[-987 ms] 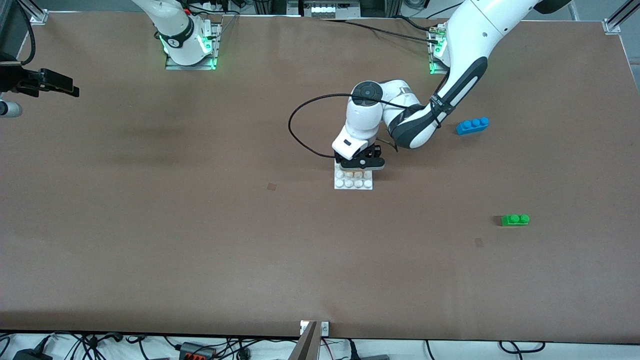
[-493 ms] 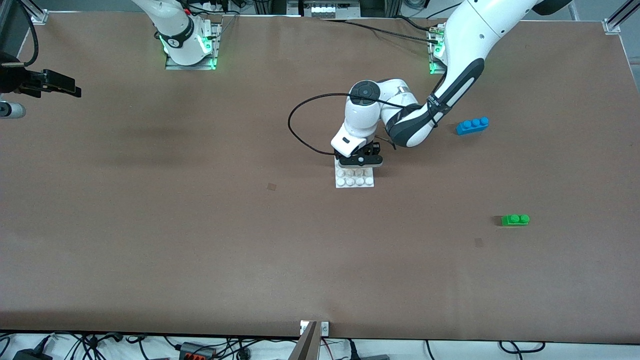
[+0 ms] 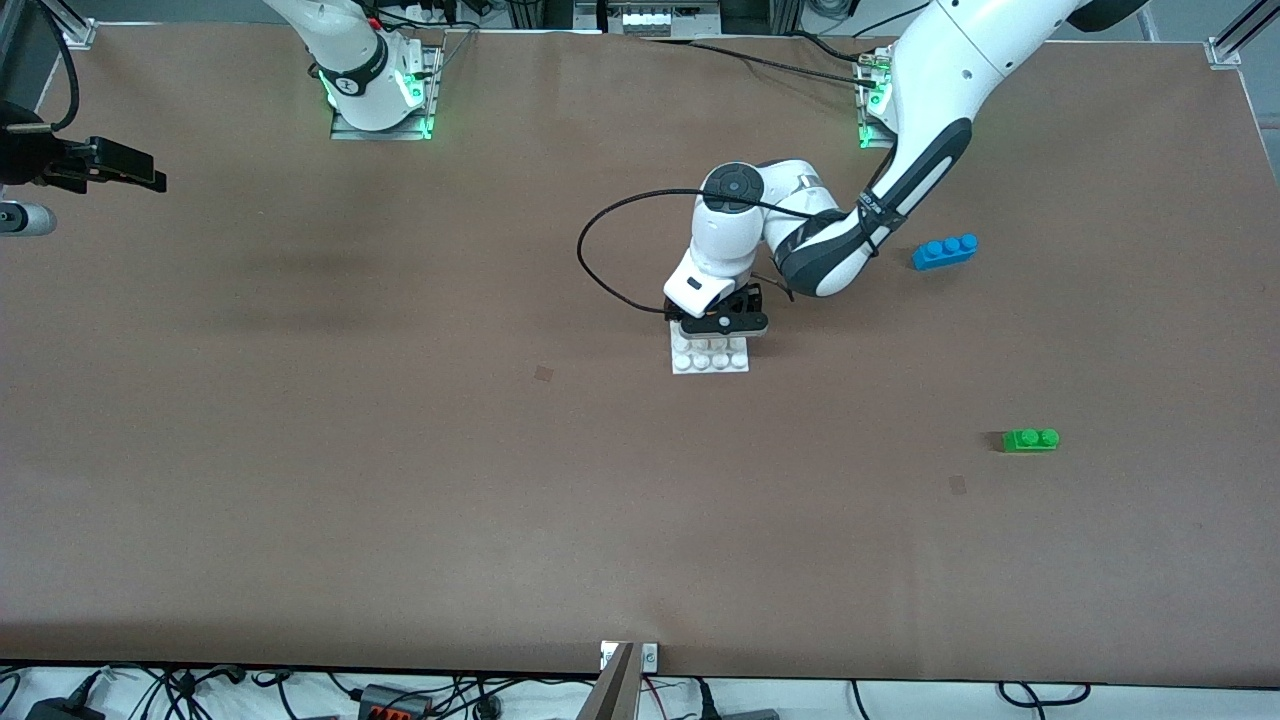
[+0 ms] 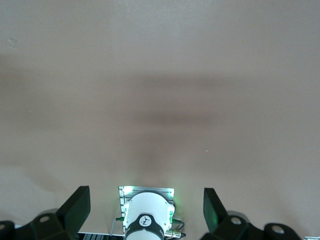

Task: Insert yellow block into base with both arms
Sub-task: 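Lower the yellow block onto the white base studs with the left gripper, then open the left gripper and lift it off the yellow block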

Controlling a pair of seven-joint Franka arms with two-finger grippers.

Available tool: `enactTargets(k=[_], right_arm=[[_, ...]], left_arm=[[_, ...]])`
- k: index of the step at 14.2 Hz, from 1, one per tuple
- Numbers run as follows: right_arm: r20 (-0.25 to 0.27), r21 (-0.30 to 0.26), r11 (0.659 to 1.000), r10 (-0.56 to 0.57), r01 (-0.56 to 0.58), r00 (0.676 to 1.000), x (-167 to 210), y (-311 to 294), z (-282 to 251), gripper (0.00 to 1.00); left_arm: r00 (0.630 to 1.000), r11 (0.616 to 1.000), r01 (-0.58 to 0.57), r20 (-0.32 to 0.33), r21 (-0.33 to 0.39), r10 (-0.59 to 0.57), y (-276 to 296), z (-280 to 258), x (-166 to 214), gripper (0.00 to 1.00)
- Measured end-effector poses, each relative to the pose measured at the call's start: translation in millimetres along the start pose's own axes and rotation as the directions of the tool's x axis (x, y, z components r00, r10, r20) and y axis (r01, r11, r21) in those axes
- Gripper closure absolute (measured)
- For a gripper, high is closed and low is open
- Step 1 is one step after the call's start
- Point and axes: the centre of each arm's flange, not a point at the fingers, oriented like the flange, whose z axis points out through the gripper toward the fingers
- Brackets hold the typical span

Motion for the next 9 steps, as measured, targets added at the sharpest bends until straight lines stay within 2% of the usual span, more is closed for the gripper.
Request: enactTargets(k=[6,9], right_arm=[[-0.009,-0.001,1.000,-0.001,0.001,1.000,-0.5,-0.5,-4.4,0.00],[-0.009,-0.001,1.000,-0.001,0.001,1.000,-0.2,-0.5,-4.3,0.00]], left_arm=[[0.992,0.996,0.094,-0.085,-0.014,-0.094,-43.0,-39.4,64.0,0.00],[0.997,0.999,0.051,-0.061,-0.012,-0.052,-69.7,-39.3,86.6,0.00]])
